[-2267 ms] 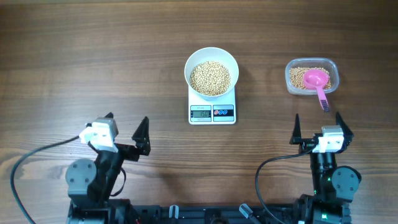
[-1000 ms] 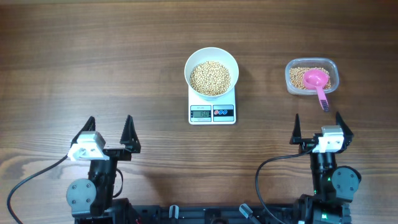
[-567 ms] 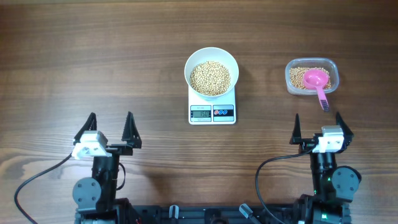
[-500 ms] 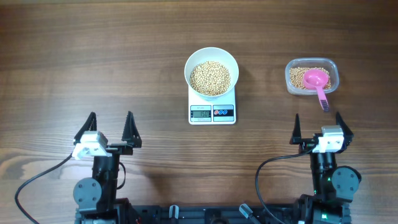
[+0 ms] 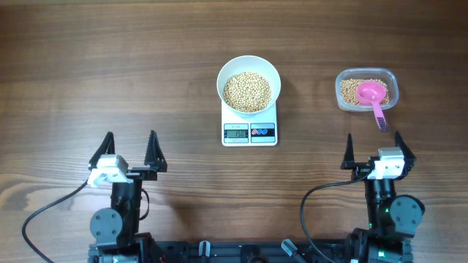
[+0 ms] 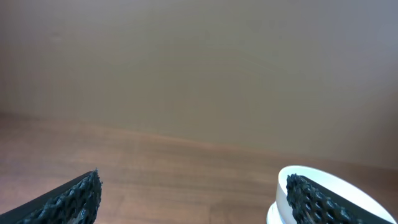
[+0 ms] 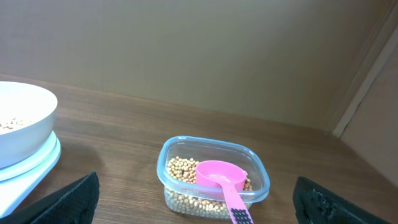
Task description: Scoop item into bowl and weigh 150g on scale
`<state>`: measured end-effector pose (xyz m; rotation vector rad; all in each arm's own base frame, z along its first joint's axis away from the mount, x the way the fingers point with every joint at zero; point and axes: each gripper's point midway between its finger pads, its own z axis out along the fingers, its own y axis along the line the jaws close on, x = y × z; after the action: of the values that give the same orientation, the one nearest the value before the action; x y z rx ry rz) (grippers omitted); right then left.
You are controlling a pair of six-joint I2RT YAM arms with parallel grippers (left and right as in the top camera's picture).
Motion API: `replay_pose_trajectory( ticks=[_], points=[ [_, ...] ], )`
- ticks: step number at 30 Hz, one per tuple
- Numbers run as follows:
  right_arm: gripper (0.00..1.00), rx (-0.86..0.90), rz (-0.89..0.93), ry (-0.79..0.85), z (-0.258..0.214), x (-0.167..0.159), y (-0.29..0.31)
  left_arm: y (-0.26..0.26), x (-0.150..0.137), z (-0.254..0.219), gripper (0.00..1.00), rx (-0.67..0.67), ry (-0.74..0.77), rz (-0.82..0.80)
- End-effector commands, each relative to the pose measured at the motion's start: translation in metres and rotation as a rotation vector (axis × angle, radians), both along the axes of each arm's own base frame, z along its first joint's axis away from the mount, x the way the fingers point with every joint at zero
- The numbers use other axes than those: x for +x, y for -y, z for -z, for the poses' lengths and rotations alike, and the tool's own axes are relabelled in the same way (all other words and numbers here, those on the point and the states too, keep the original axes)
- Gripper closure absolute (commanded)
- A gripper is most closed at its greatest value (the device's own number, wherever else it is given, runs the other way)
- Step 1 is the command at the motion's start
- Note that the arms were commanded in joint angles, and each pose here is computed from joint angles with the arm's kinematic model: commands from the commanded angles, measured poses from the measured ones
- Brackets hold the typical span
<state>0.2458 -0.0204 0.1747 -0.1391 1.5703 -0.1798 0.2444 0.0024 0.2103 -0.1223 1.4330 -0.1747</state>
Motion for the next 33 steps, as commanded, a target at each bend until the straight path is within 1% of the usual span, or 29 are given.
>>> replay_pose_trajectory(
  ticks=[1,6,13,16,25,30,33],
  points=[
    [0.0,-0.009,0.008,0.016,-0.004,-0.001,0.001,-0.005,0.001,0.011,0.0,-0.007,-0.034,-0.023],
    [0.0,-0.009,0.008,0.016,-0.004,-0.001,0.001,-0.005,0.002,0.033,0.0,-0.014,-0.126,-0.024],
    [0.0,-0.01,0.008,0.016,-0.004,-0.001,0.001,-0.005,0.002,0.041,0.0,-0.016,-0.157,-0.023],
    [0.0,-0.01,0.008,0.016,-0.004,-0.001,0.001,-0.004,0.002,0.051,0.0,-0.02,-0.198,-0.022],
    [0.0,-0.009,0.008,0.016,-0.004,-0.001,0.001,-0.005,0.001,0.052,0.0,-0.018,-0.204,-0.024],
    [0.0,-0.01,0.008,0.016,-0.004,-0.001,0.001,-0.004,0.001,0.053,0.0,0.015,-0.205,-0.024],
    [0.0,-0.01,0.008,0.016,-0.004,-0.001,0.001,-0.004,0.001,0.053,0.0,0.09,-0.204,-0.026]
  ],
)
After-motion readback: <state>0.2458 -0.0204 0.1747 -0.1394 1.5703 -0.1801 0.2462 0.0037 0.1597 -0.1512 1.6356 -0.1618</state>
